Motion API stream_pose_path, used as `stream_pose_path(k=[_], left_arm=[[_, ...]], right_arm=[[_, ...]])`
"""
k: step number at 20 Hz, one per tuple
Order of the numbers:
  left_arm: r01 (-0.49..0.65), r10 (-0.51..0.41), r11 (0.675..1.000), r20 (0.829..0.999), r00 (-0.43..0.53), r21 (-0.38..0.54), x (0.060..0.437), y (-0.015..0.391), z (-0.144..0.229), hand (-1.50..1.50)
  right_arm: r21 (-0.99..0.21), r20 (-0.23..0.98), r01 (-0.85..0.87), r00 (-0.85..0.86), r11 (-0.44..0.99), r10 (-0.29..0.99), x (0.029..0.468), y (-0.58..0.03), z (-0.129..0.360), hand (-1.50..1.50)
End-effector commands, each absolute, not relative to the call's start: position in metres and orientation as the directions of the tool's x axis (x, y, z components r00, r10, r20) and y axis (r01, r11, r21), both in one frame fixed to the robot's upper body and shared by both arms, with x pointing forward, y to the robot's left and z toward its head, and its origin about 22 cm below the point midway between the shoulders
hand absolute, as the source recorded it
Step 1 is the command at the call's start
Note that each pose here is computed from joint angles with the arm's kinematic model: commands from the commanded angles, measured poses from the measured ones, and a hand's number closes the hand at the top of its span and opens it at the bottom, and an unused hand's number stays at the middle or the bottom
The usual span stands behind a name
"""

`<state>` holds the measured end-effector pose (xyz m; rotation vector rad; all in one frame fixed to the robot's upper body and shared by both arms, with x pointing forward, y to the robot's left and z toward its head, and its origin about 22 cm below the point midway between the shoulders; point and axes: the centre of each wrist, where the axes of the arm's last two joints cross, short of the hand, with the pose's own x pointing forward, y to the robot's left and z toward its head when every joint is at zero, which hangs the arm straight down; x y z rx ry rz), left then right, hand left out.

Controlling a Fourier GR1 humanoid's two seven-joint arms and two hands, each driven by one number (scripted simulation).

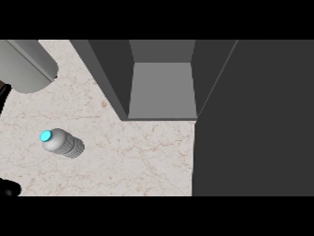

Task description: Pick up the bottled water, place it into the cabinet and close the cabinet

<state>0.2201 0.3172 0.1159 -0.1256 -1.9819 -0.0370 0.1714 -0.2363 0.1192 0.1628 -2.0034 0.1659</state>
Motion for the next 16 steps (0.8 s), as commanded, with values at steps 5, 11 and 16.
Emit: stream_pose_path(k=[5, 11, 16], left_arm=[[0.121, 0.136, 0.987, 0.944, -0.300, -0.104, 0.178, 0.368, 0.117, -1.50], [0.043, 0.035, 0.999, 0.971, -0.234, -0.026, 0.184, 0.379, 0.131, -1.50], [0.026, 0.035, 0.999, 0.988, -0.150, -0.031, 0.197, 0.367, 0.093, -1.50]], right_arm=[[-0.010, 0.925, -0.320, -0.362, 0.947, -0.112, 0.110, -0.236, 0.146, -1.50], [0.004, 0.925, -0.320, -0.360, 0.947, -0.125, 0.073, -0.225, 0.163, -1.50], [-0.008, 0.927, -0.313, -0.360, 0.950, -0.110, 0.079, -0.221, 0.150, -1.50]])
